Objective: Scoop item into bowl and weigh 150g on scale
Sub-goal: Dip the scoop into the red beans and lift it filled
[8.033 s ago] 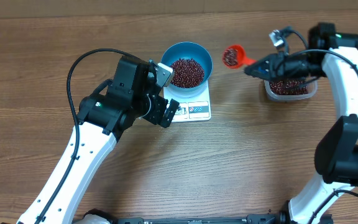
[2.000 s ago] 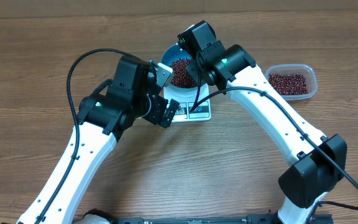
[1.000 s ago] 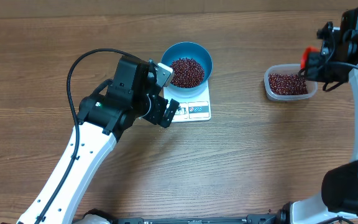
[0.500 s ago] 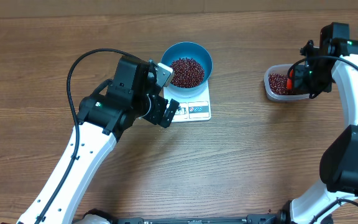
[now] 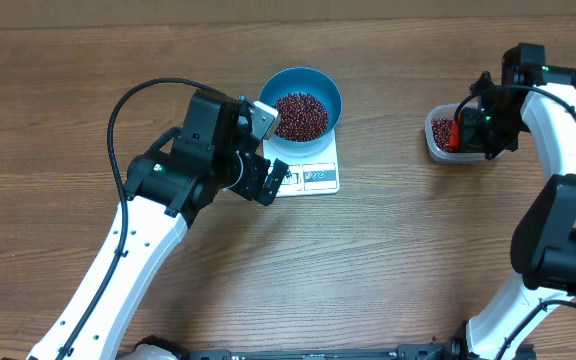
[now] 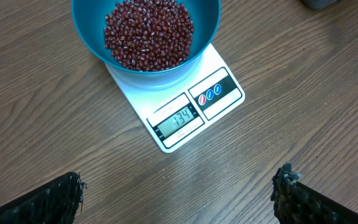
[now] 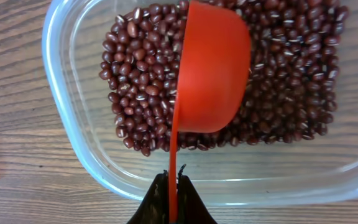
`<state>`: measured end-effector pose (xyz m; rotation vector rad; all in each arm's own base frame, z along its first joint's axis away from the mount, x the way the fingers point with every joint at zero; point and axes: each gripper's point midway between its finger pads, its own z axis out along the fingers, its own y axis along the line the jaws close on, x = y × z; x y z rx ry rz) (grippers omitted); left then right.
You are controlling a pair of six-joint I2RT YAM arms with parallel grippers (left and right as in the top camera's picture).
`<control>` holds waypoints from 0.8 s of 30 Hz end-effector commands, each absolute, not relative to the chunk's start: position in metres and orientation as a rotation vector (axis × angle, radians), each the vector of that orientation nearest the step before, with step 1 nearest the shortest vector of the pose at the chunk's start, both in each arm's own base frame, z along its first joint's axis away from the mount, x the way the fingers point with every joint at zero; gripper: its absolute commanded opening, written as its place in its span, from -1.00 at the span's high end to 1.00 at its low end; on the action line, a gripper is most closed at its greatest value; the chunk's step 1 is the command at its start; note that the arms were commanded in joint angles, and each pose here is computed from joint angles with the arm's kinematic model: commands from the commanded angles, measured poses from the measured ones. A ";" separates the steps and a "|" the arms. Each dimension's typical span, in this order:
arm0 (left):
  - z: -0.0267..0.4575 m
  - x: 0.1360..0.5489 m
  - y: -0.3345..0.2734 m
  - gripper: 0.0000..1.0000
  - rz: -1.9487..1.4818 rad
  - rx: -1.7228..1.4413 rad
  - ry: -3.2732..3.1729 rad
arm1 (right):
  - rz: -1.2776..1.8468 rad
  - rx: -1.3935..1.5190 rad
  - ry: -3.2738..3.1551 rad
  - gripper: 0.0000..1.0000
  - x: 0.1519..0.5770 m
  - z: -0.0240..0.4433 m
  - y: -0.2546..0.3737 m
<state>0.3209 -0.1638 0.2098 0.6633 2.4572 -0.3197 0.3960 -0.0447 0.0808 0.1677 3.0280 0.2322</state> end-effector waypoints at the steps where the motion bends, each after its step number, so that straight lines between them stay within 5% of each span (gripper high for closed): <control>1: 0.211 0.321 -0.163 -0.99 -0.318 0.645 2.455 | 0.369 0.083 3.025 0.92 0.397 0.077 -0.024; 24: 0.211 0.321 -0.163 -0.99 -0.318 0.645 2.456 | 0.806 0.271 2.795 0.92 0.393 0.119 -0.062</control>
